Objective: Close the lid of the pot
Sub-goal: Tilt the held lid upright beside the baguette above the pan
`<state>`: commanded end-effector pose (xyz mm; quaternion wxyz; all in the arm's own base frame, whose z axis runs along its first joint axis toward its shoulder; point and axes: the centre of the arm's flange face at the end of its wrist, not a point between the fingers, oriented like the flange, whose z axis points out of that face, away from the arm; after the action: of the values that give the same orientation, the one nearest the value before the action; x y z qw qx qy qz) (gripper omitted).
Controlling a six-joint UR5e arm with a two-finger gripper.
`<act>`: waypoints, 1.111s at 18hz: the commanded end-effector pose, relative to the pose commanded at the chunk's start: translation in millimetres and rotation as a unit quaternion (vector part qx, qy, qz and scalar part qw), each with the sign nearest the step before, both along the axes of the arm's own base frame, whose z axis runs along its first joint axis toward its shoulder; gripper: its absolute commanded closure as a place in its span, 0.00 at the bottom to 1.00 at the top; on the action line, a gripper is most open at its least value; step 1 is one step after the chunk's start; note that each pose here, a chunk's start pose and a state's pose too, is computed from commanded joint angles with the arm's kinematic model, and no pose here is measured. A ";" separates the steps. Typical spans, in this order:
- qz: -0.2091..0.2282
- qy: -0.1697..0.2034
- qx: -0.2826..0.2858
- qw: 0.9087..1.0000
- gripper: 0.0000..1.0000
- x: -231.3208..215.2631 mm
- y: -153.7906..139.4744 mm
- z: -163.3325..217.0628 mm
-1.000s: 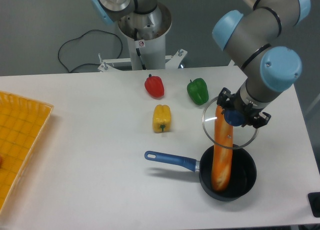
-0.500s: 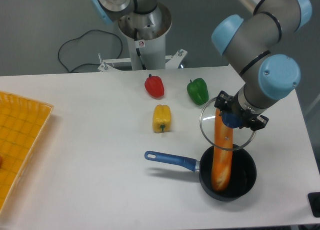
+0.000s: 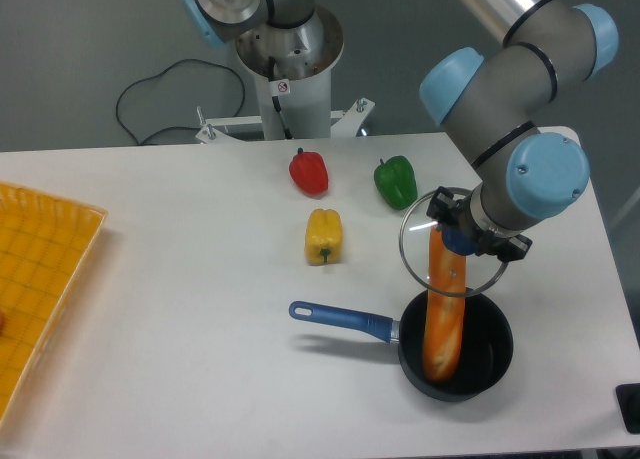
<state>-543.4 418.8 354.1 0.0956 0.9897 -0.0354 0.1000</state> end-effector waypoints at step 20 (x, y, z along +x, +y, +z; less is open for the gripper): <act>0.033 0.025 0.007 0.999 0.44 -9.2 30.2 29.8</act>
<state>-552.6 449.0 383.9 0.0862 0.9932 -0.0011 0.0781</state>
